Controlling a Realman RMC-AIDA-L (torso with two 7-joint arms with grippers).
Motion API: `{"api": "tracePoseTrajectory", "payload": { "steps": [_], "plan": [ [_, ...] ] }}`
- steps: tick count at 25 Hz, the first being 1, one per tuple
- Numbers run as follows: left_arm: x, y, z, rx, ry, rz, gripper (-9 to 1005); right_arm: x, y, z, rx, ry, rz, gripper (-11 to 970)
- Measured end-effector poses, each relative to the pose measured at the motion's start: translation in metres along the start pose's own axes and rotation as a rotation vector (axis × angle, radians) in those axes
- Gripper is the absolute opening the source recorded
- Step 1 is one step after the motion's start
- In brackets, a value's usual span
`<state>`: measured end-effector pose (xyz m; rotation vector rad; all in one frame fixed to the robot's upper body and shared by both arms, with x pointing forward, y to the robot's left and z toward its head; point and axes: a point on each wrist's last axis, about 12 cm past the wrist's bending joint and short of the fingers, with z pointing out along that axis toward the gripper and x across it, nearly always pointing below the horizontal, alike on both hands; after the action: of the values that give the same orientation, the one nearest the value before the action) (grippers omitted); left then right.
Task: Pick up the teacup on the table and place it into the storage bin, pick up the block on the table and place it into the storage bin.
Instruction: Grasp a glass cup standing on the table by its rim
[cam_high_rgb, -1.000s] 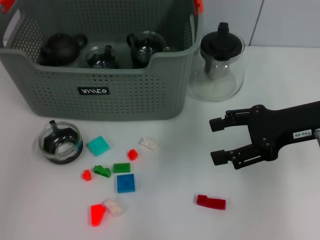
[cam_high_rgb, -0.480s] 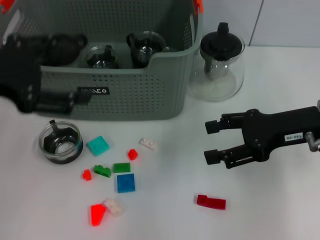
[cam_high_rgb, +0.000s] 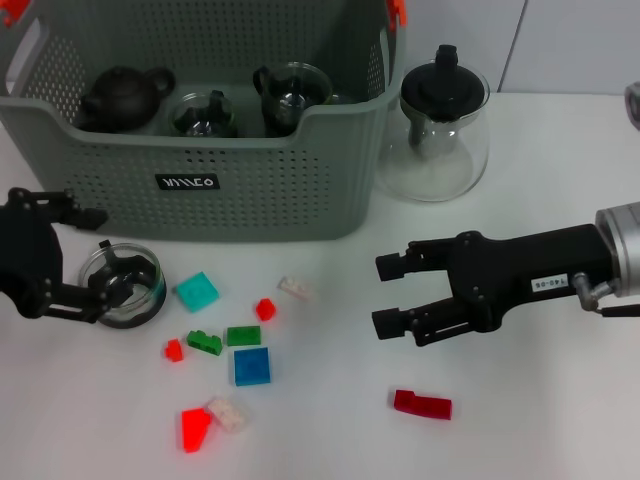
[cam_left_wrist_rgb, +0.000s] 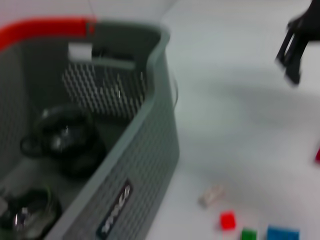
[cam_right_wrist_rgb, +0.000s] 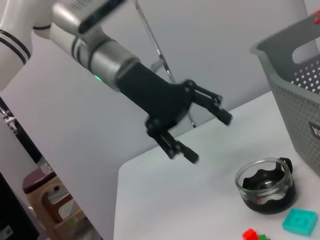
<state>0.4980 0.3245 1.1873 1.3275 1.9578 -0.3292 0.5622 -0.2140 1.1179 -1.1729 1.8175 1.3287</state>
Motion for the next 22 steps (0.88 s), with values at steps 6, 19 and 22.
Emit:
{"api": "tracePoseTrajectory", "payload": {
  "steps": [6,19,22],
  "plan": [
    [-0.001,0.008,0.025,0.013,0.182,0.070,849,0.002,0.000,0.007,0.005,-0.015,0.015,928],
    [-0.019,0.014,0.068,0.058,0.421,0.205,834,0.011,0.001,0.013,0.009,-0.028,0.055,928],
    [-0.022,0.013,0.075,0.082,0.441,0.226,830,0.011,0.000,0.014,0.015,-0.029,0.056,928]
  ]
}}
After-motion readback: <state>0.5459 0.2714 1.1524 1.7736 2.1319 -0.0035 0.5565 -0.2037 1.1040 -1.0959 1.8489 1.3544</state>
